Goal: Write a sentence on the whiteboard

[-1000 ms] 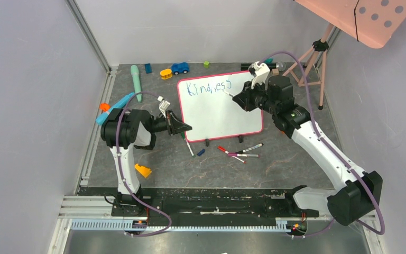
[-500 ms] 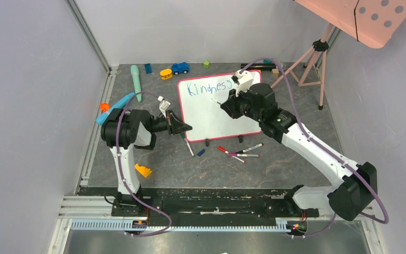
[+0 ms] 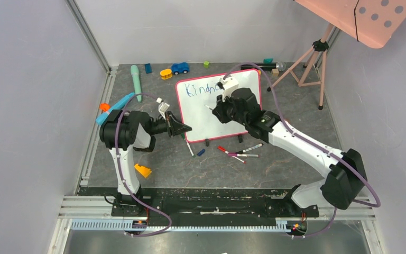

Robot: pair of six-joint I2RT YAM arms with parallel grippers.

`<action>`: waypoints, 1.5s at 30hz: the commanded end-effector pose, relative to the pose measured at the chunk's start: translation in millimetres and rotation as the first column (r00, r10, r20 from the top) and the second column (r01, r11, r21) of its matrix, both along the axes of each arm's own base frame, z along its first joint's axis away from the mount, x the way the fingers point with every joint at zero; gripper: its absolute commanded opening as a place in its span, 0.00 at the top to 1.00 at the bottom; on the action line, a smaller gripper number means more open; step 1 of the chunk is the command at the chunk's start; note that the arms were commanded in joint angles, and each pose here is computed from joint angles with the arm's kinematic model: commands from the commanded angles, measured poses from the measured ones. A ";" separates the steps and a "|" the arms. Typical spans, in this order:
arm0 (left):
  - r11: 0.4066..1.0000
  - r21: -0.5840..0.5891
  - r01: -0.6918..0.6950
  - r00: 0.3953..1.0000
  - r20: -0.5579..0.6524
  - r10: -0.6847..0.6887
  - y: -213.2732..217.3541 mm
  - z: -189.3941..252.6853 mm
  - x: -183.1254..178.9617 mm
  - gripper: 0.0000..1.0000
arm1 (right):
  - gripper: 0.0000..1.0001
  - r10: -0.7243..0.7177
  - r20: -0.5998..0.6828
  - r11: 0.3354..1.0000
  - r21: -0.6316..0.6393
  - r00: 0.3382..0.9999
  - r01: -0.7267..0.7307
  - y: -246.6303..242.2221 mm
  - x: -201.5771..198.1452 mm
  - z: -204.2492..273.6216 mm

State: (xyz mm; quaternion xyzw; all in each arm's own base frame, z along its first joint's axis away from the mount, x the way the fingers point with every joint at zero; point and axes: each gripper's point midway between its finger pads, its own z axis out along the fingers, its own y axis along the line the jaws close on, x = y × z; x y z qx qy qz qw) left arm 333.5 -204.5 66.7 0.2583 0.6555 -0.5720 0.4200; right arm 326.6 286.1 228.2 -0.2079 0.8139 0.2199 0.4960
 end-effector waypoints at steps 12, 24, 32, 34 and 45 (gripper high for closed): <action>0.998 0.034 0.054 0.986 0.156 -0.059 -2.1 -12.7 8.6 0.97 | 1.00 0.002 0.092 1.000 0.001 0.996 -0.002 38.1 27.3 25.4; 0.999 0.035 -0.027 0.988 0.154 0.021 2.7 -12.2 14.9 0.98 | 1.00 -0.024 0.105 0.999 -0.023 0.994 0.026 42.4 40.1 25.6; 0.988 0.031 -0.154 0.981 0.126 0.149 10.6 -11.1 27.6 0.95 | 1.00 -0.020 0.127 0.999 -0.039 0.992 0.026 39.5 41.0 33.2; 0.980 0.031 -0.197 0.975 0.114 0.193 13.5 -11.4 31.7 0.94 | 1.00 -0.009 0.131 0.999 -0.047 0.991 0.015 40.4 40.0 34.5; 0.960 0.030 -0.277 0.958 0.083 0.274 19.0 -13.0 39.5 0.98 | 1.00 0.036 0.134 0.997 -0.070 0.990 -0.026 47.1 41.6 33.9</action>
